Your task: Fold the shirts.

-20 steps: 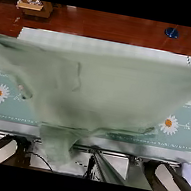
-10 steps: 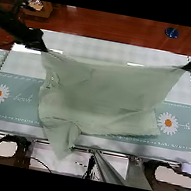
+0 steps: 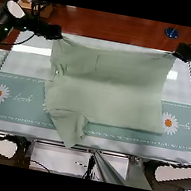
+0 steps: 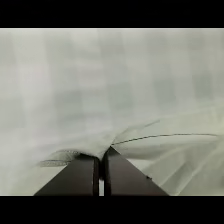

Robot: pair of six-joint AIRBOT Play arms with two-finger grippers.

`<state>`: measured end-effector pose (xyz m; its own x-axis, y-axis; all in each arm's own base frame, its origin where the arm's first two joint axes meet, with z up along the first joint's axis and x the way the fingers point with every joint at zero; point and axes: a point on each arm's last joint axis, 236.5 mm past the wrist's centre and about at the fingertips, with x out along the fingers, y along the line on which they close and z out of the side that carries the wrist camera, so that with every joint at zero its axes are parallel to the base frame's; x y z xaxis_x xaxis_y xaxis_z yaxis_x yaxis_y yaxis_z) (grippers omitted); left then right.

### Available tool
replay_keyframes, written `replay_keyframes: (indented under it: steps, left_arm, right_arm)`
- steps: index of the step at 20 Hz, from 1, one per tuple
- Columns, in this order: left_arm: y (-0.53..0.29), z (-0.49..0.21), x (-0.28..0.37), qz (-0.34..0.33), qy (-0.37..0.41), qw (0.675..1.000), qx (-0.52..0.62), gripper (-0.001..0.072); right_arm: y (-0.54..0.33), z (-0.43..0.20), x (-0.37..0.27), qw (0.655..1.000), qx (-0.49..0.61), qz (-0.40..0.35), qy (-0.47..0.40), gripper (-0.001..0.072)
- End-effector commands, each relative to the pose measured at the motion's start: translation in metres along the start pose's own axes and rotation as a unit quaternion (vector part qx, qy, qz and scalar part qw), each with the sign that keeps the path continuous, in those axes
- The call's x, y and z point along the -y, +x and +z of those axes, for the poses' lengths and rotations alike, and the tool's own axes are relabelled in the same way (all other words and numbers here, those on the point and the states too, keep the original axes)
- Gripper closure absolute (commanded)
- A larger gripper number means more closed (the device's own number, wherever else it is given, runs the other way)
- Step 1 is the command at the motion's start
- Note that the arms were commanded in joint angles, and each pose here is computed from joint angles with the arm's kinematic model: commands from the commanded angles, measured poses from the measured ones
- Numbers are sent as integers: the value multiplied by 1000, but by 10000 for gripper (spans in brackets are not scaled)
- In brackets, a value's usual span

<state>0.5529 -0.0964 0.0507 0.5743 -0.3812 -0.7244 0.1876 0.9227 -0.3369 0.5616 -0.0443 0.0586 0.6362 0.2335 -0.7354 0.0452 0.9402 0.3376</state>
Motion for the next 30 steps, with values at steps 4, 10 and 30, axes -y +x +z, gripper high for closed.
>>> replay_keyframes:
  steps: [4, 10, 30]
  left_arm:
    - [70, -32, -4, 2, -1, 1000, -30, 688]
    - [60, -43, -9, 0, -1, 998, -65, 688]
    - [-15, -107, -23, -41, -33, 960, -276, 158]
  right_arm:
    - [50, -26, 21, 999, -33, -4, 8, 683]
    - [42, -27, 19, 999, -39, 1, 5, 684]
    - [-21, -58, 21, 986, -153, -34, -65, 571]
